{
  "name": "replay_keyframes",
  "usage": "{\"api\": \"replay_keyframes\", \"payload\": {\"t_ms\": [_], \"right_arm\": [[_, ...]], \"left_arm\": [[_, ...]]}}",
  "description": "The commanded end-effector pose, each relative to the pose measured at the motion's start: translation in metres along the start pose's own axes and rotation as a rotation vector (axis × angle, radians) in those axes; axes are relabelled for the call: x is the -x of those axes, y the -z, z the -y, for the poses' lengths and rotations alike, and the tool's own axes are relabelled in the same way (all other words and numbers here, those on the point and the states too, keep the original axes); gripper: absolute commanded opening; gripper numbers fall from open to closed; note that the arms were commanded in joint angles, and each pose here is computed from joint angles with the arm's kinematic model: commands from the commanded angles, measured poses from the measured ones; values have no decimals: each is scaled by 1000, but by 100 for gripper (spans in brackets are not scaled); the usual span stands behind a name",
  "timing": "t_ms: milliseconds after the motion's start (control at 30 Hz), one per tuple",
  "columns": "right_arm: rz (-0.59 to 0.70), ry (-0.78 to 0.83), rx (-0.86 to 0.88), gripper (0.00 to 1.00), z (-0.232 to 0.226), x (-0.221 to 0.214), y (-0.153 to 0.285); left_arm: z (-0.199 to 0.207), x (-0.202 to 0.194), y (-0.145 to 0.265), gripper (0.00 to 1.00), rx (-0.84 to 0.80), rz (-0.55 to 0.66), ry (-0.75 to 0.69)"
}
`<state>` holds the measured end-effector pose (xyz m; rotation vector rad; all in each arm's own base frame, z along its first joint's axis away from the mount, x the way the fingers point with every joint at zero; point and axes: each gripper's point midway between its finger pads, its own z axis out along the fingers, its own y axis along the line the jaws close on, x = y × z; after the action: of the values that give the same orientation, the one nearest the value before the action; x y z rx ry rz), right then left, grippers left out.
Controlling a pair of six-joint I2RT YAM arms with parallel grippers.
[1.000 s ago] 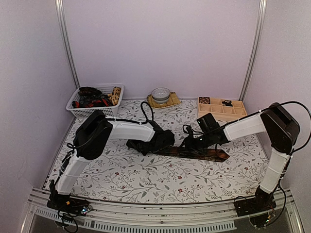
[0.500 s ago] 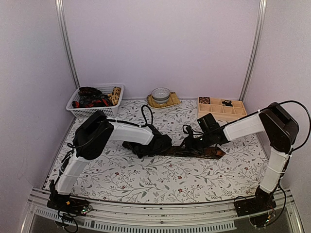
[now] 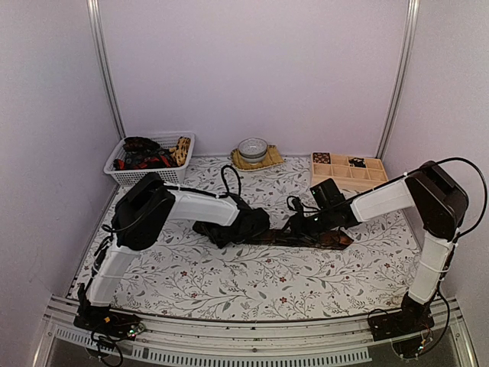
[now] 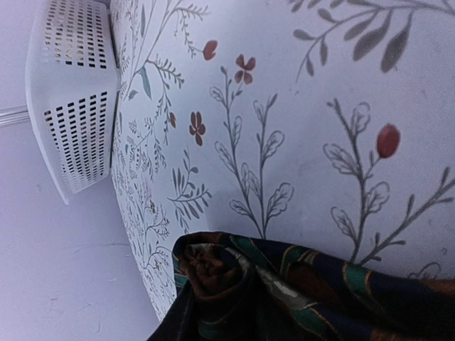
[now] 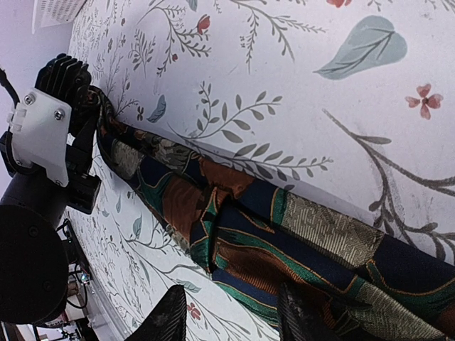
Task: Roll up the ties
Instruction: Roll the tie at the center of the board.
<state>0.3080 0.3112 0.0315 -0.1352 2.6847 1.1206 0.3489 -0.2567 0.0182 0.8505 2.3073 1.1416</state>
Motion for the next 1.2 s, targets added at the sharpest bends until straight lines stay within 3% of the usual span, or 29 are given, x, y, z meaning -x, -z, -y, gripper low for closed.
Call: {"api": "replay_keyframes", "payload": {"t_ms": [0, 433, 933, 1167], "right_arm": [[-69, -63, -99, 44, 39, -23, -14], [-66, -63, -91, 44, 36, -22, -13], [-58, -64, -85, 43, 32, -17, -13], [-54, -62, -82, 43, 30, -15, -13]], "left_arm": [[25, 5, 4, 24, -161, 2, 50], [-2, 8, 16, 33, -92, 17, 88], [-23, 11, 27, 35, -52, 36, 121], [-29, 15, 32, 42, -54, 46, 132]]}}
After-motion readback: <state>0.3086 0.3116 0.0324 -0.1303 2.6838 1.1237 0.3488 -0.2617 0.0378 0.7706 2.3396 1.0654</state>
